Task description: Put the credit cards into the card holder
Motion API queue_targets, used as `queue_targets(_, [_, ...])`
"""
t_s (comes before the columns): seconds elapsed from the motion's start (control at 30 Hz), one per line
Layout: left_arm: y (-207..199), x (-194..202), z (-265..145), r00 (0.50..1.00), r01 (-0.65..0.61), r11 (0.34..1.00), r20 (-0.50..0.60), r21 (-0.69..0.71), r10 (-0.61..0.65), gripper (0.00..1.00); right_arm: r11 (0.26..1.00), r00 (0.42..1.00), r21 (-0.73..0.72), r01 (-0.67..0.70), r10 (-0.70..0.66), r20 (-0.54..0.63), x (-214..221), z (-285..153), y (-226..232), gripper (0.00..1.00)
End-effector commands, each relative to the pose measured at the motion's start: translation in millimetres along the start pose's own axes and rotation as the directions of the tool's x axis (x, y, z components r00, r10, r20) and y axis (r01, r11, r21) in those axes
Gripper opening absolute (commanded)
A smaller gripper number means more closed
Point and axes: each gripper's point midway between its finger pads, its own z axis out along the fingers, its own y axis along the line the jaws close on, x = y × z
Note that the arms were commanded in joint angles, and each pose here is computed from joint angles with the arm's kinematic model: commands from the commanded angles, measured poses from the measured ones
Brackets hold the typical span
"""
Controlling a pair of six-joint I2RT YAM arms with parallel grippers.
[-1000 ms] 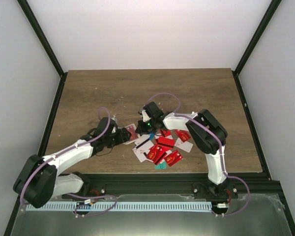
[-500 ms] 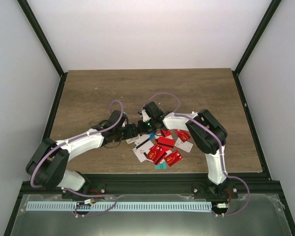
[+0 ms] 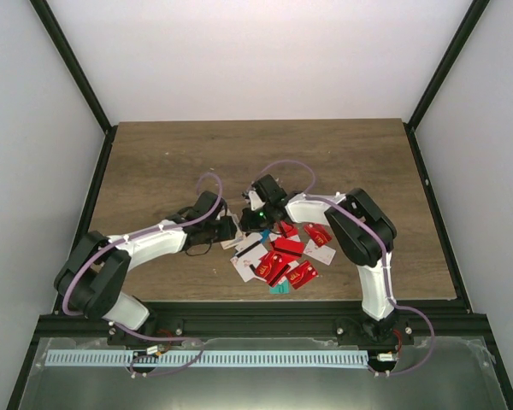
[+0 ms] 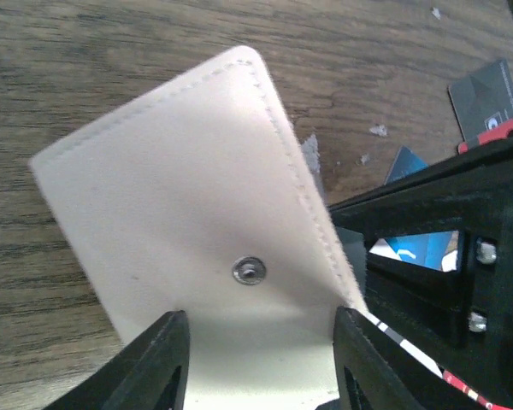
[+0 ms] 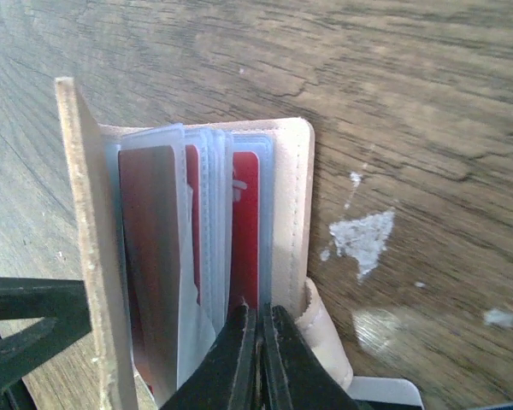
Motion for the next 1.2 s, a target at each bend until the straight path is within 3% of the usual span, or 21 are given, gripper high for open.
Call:
queue_targets(0.0, [1,-14,-6,0.998,-0.049,0.998,0.046,-0.042,0.051,0.46,0.984,0.990,0.159,-0.075,0.092,-0.103,28,-1,-52,0.07])
queue_targets(0.23, [12,-8,5,0.995,-0.099,0.992,0.013,-0.081,0.100,0.36,0.983,0.991,0.171,-0.069,0.088,-0.106,24,-7,-56,0.13])
queue_targets(0.4, [6,-3,20,0.990,-0.138,0.990,-0.026,-0.038,0.137,0.36,0.980,0.991,0.186,-0.064,0.085,-0.105,21,-9,-57,0.17])
queue_targets(0.97, [22,7,40,0.974,-0.213,0.971,-0.104,-0.106,0.202,0.27,0.934,0.999,0.357,-0.010,0.027,-0.044,-3,-46,-78,0.12])
queue_targets(1.17, [26,10,43,0.970,-0.224,0.967,-0.120,-0.120,0.209,0.26,0.936,0.999,0.352,-0.031,0.037,-0.011,-8,-60,-78,0.24])
